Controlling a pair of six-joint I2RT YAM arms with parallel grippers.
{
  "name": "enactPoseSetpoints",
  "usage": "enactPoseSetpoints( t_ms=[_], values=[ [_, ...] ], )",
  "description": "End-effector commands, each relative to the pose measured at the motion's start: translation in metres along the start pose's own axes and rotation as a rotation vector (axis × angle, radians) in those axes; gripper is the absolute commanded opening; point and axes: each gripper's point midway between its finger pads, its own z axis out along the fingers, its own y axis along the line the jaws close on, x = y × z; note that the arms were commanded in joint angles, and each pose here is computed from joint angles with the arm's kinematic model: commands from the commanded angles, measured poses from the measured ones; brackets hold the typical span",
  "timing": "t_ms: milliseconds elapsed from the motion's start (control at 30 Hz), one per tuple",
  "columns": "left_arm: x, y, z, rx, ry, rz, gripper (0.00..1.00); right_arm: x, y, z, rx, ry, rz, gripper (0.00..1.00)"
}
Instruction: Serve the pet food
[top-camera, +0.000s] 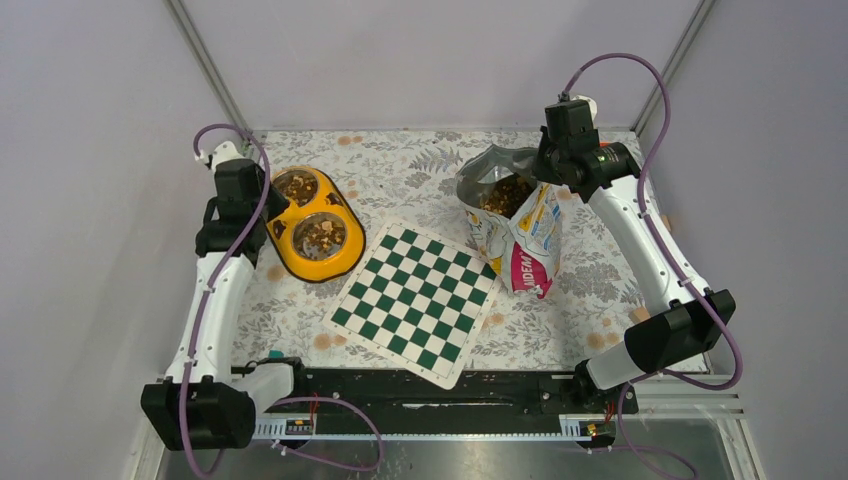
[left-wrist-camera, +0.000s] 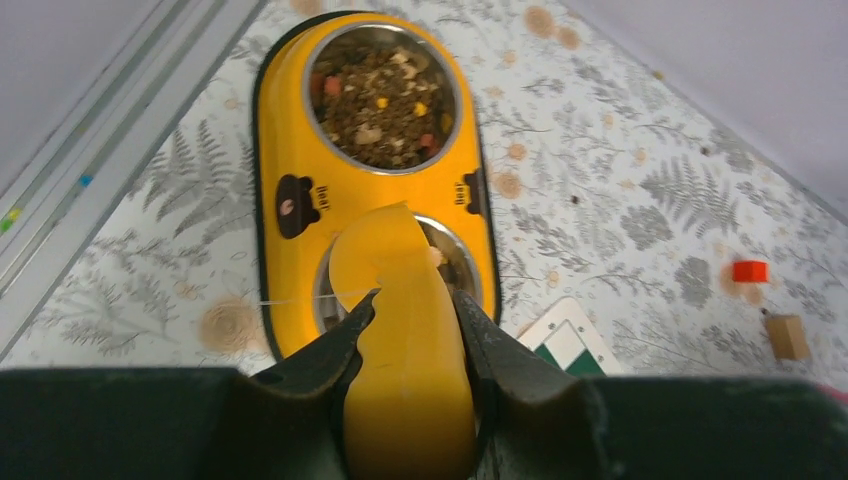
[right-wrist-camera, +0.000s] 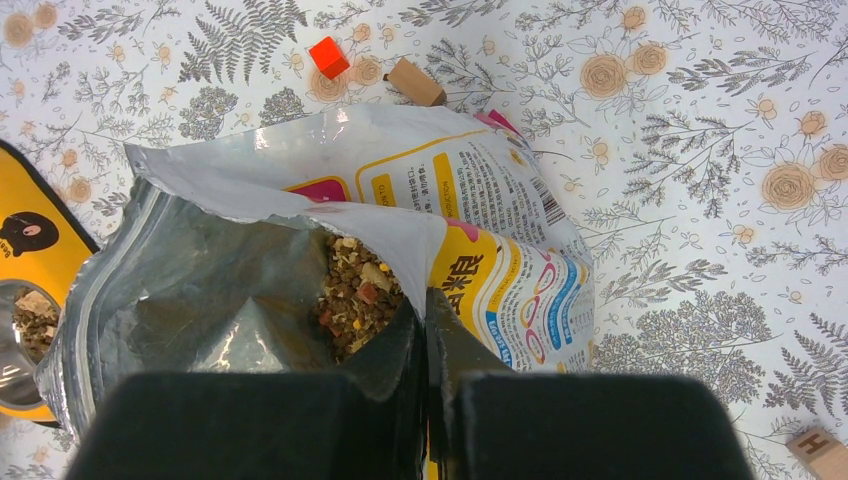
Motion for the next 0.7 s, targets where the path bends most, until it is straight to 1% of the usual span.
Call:
enactPoseSetpoints(
  t_ms=[0,67,167,267,367,467,533,600,667],
  values=[
    [-0.032,-0.064,-0.021,0.316,-0.066,0.089,0.00,-0.037,0.005,-0.012,-0.035,-0.138,0.033,0.00],
    [-0.028,-0.115,-0.043,0.610,-0.023,0.134,0.00,-0.037,0.011,-0.011,-0.070,-0.139,0.032,0.00],
    [-0.028,-0.170,-0.083,0.936,0.001,0.108,0.00,-0.035,0.021,-0.011,-0.121,-0.116,0.034,0.00],
    [-0.031,-0.209,-0.122,1.194,-0.016,0.036,0.00,-0.034,0.029,-0.012,-0.161,-0.103,0.032,0.00],
    [-0.032,-0.239,-0.155,1.383,-0.019,-0.013,0.00,-0.032,0.038,-0.014,-0.205,-0.089,0.031,0.00],
    [-0.011,-0.267,-0.178,1.513,0.051,0.034,0.00,-0.029,0.047,-0.015,-0.255,-0.074,0.031,0.00],
    [0.008,-0.284,-0.182,1.564,0.113,0.075,0.00,-0.028,0.051,-0.015,-0.275,-0.064,0.034,0.00],
    [0.024,-0.298,-0.178,1.560,0.166,0.089,0.00,-0.027,0.054,-0.016,-0.293,-0.055,0.034,0.00],
    [0.040,-0.309,-0.165,1.513,0.215,0.094,0.00,-0.027,0.057,-0.018,-0.310,-0.053,0.033,0.00]
  ],
)
